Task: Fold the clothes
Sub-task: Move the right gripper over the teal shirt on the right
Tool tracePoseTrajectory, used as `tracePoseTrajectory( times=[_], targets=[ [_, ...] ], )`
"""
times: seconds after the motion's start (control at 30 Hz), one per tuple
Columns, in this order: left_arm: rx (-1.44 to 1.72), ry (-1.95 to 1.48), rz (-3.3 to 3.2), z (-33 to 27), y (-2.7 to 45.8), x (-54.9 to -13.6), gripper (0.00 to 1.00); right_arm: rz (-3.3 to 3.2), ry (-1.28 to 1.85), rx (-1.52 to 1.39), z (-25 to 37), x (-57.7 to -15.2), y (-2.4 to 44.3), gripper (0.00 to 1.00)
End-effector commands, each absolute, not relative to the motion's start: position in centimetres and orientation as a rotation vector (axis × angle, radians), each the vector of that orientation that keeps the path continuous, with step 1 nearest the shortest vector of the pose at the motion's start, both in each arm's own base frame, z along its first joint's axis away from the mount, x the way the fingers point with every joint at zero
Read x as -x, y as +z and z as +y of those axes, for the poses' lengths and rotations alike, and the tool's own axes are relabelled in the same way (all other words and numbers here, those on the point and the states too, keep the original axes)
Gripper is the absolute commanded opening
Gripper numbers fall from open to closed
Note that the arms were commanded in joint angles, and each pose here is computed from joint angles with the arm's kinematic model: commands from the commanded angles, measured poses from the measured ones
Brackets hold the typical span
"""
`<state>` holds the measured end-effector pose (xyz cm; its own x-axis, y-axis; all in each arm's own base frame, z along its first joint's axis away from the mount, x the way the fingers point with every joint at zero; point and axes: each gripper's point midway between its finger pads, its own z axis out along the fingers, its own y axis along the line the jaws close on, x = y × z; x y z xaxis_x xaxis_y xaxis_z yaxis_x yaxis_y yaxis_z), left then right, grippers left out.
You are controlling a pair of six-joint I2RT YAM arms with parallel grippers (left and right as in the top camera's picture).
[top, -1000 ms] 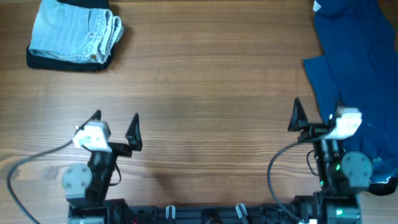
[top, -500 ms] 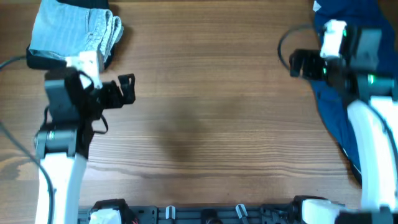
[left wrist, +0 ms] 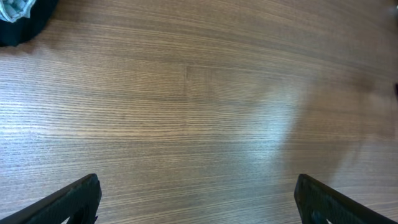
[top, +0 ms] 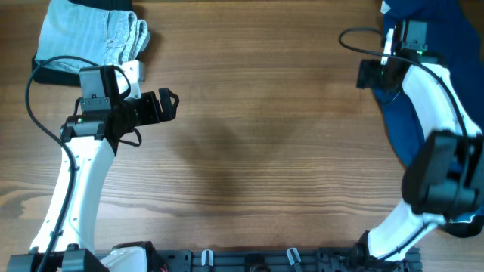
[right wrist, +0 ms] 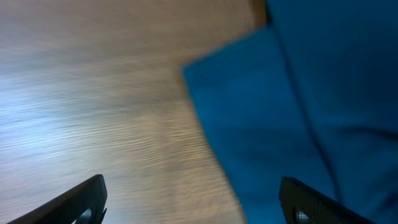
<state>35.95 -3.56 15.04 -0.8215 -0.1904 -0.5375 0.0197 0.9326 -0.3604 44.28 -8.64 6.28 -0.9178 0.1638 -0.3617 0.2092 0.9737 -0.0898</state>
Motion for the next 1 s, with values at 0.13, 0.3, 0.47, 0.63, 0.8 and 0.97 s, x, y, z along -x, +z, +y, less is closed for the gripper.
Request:
tracePoseTrajectory(
  times=[0.13, 0.3, 0.47, 0.63, 0.8, 0.97],
  targets=[
    [0.113, -0.500, 2.474, -4.0, 15.9, -36.3, 1.00, 2.778, -0.172, -0.397, -11.1, -45.4, 1.5, 0.89],
    [0.113, -0.500, 2.474, -4.0, 15.8, -36.3, 1.00, 2.724, -0.112, -0.362, -10.6, -47.2, 1.0, 0.88],
    [0.115, -0.496, 2.474, -4.0, 15.8, -36.3, 1.00, 2.780, -0.111, -0.332, -10.5, -46.7, -1.9, 0.64],
    [0.115, -0.496, 2.474, -4.0, 15.8, -36.3, 1.00, 2.795, -0.108, -0.345, -10.6, -46.5, -2.7, 0.24],
    [0.110, -0.495, 2.461, -3.9, 16.0, -36.6, 0.88, 2.806, -0.048, -0.324, -9.6, -46.4, -2.4, 0.04],
    [0.092, -0.486, 2.400, -3.9, 17.0, -37.7, 0.85, 2.787, 0.174, -0.216, -4.7, -46.5, 2.5, 0.04]
  ],
)
